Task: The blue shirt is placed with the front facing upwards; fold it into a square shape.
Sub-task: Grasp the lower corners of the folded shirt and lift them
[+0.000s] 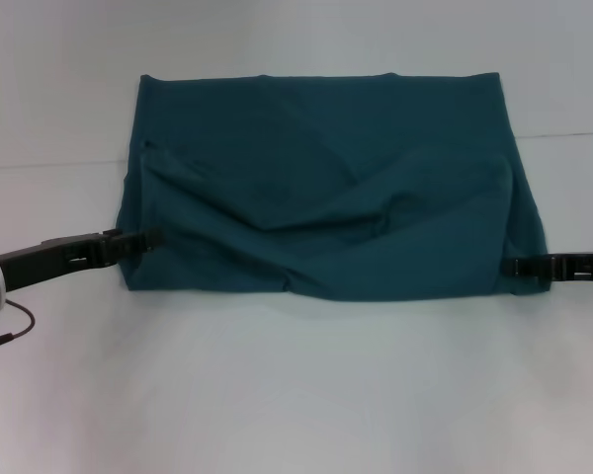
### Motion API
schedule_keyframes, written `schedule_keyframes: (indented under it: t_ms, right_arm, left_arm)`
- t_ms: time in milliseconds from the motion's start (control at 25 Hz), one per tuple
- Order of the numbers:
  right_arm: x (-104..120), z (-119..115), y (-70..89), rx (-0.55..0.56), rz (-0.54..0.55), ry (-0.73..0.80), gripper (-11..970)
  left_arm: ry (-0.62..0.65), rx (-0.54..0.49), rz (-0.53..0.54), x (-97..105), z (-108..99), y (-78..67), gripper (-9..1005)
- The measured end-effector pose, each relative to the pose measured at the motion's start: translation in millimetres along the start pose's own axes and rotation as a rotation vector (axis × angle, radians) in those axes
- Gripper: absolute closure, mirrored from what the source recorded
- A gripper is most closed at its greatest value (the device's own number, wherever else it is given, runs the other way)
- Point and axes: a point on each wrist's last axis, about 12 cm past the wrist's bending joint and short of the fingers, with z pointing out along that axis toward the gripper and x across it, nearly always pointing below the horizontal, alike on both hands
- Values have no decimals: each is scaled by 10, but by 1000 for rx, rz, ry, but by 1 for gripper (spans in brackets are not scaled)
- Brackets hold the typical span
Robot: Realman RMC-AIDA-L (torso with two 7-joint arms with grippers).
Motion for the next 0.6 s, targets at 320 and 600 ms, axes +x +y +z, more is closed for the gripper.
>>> schedule_keyframes:
  t_ms: [320, 600]
  right_arm:
    - [2, 28, 18, 3, 5, -5, 381]
    - [6, 55, 29, -16, 8, 22, 554]
  left_arm:
    - [-5, -9, 1, -18, -11, 18, 239]
    - [-10, -11, 1, -29, -11, 20, 239]
